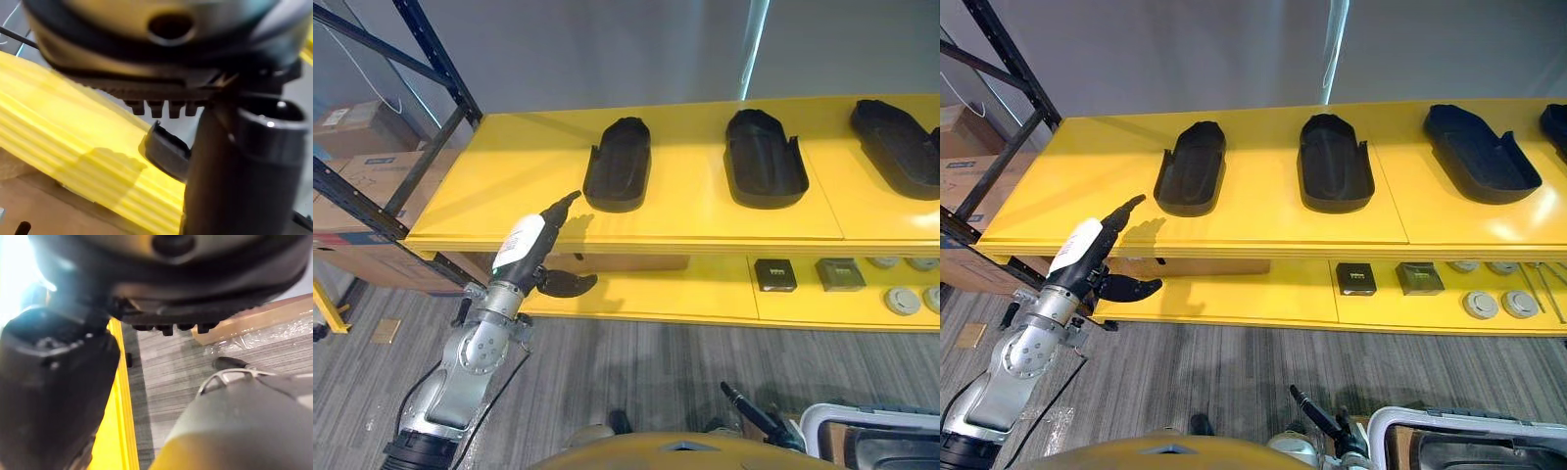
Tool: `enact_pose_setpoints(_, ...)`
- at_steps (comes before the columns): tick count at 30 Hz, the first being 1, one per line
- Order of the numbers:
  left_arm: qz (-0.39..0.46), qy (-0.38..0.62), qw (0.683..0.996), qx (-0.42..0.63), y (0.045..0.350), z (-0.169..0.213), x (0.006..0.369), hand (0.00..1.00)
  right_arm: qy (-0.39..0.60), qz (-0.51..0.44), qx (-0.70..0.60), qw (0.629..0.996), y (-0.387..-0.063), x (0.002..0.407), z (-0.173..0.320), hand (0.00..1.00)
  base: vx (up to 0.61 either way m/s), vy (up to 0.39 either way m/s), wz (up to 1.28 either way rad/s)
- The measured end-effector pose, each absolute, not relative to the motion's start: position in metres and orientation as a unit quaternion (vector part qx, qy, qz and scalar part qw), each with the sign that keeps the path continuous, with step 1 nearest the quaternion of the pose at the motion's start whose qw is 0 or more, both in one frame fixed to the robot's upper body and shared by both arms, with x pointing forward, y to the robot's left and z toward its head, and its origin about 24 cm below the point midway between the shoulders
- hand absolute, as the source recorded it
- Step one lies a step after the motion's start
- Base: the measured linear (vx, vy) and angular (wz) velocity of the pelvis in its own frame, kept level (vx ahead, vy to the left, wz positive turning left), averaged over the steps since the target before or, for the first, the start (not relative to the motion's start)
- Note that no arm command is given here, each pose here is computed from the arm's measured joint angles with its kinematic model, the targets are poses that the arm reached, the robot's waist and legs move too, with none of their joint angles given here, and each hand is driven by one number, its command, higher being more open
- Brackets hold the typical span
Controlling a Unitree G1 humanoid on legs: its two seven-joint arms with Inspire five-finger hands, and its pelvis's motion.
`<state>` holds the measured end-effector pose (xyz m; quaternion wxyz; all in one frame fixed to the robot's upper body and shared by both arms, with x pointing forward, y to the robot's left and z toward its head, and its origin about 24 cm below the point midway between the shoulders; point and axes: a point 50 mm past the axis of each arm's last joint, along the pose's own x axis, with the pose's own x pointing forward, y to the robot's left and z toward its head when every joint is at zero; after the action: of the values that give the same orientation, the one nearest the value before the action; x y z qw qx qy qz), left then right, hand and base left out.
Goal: Walk over and take three plastic housings, then place them on the shelf
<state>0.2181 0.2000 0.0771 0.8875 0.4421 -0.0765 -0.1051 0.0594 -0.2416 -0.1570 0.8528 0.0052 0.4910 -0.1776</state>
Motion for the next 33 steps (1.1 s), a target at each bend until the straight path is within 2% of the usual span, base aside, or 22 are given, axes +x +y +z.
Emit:
enact_pose_setpoints(7,-0.179,-0.051,0.868,0.461,0.187,0.066,0.214,1.0,0.486,-0.177,0.005,0.856,-0.242,0.065,-0.156,1.0,0.0,0.0,0.0)
enact_pose_setpoints(17,-0.193,-0.04,0.841,0.503,0.187,0.066,0.221,1.0,0.486,-0.19,0.015,0.853,-0.245,0.061,-0.156,1.0,0.0,0.0,0.0)
enact_pose_setpoints(33,-0.161,-0.031,0.805,0.57,0.186,0.059,0.245,1.0,0.489,-0.189,0.016,0.851,-0.244,0.058,-0.156,1.0,0.0,0.003,-0.02)
